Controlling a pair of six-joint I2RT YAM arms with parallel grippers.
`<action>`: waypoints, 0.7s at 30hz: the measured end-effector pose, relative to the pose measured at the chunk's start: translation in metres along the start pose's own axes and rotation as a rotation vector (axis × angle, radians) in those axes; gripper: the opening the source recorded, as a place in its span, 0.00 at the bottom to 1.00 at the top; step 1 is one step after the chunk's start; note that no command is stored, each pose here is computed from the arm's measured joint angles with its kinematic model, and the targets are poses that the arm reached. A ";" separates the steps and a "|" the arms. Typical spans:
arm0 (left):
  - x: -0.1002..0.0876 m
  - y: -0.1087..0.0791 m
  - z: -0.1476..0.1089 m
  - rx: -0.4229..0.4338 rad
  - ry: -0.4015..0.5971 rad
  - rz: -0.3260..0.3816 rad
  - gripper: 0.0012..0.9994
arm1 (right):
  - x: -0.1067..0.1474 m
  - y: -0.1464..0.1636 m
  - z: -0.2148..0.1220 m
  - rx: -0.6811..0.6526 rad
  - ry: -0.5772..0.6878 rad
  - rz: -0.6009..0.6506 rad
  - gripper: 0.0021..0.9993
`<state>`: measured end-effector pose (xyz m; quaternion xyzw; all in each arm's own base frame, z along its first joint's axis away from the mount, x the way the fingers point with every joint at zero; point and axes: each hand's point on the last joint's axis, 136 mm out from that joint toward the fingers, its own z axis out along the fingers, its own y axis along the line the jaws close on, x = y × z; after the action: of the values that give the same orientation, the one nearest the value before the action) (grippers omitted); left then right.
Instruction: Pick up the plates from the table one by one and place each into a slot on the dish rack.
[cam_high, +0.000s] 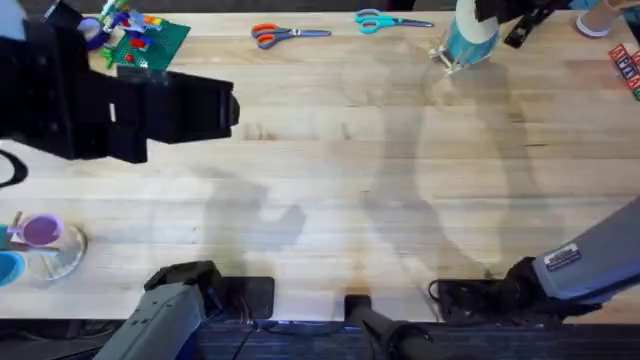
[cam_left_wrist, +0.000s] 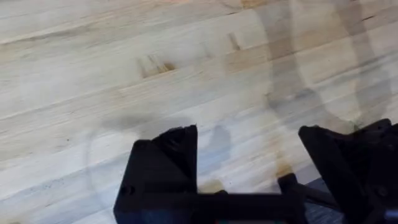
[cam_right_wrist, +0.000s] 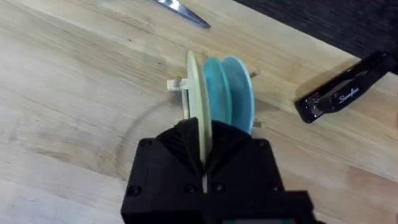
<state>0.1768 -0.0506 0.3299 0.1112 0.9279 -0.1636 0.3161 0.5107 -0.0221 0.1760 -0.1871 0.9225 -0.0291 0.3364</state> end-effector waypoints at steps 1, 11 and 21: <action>0.000 0.000 0.000 0.000 0.000 0.000 0.99 | 0.000 0.000 0.001 0.000 0.000 0.000 0.03; 0.000 0.000 0.000 0.000 0.000 0.000 0.99 | 0.008 0.000 0.019 -0.009 0.023 0.005 0.03; 0.000 0.000 0.000 0.000 0.000 0.000 0.99 | 0.008 -0.001 0.020 -0.008 0.021 0.005 0.03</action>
<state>0.1768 -0.0506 0.3298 0.1114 0.9279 -0.1635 0.3160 0.5179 -0.0241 0.1561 -0.1858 0.9266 -0.0265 0.3259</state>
